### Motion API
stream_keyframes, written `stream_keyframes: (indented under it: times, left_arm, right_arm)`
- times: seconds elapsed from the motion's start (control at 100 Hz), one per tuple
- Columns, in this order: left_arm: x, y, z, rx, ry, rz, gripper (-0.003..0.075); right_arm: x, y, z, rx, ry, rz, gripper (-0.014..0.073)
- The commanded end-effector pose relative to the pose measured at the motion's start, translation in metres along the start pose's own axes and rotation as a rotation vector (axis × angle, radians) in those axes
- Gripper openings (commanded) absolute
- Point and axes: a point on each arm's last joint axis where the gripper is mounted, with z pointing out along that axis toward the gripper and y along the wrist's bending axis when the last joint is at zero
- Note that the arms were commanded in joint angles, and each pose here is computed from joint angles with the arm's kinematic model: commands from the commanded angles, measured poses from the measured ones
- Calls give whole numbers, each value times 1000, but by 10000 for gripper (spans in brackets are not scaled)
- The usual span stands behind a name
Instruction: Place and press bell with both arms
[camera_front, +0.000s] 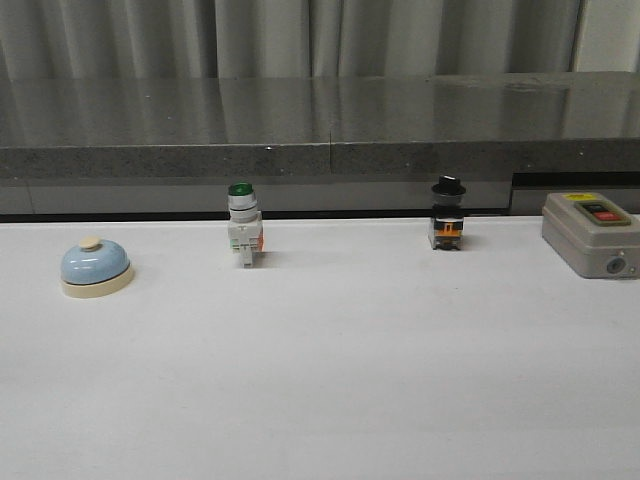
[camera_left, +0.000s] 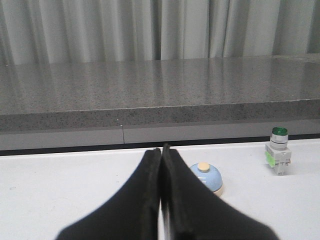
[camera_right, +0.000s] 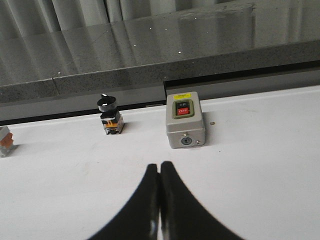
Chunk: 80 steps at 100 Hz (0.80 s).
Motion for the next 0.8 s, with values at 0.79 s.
stream_keyframes:
  times: [0.79]
  left_arm:
    - [-38, 0, -2, 1, -13, -36, -21]
  right_arm:
    - [-15, 2, -3, -14, -124, -8, -64]
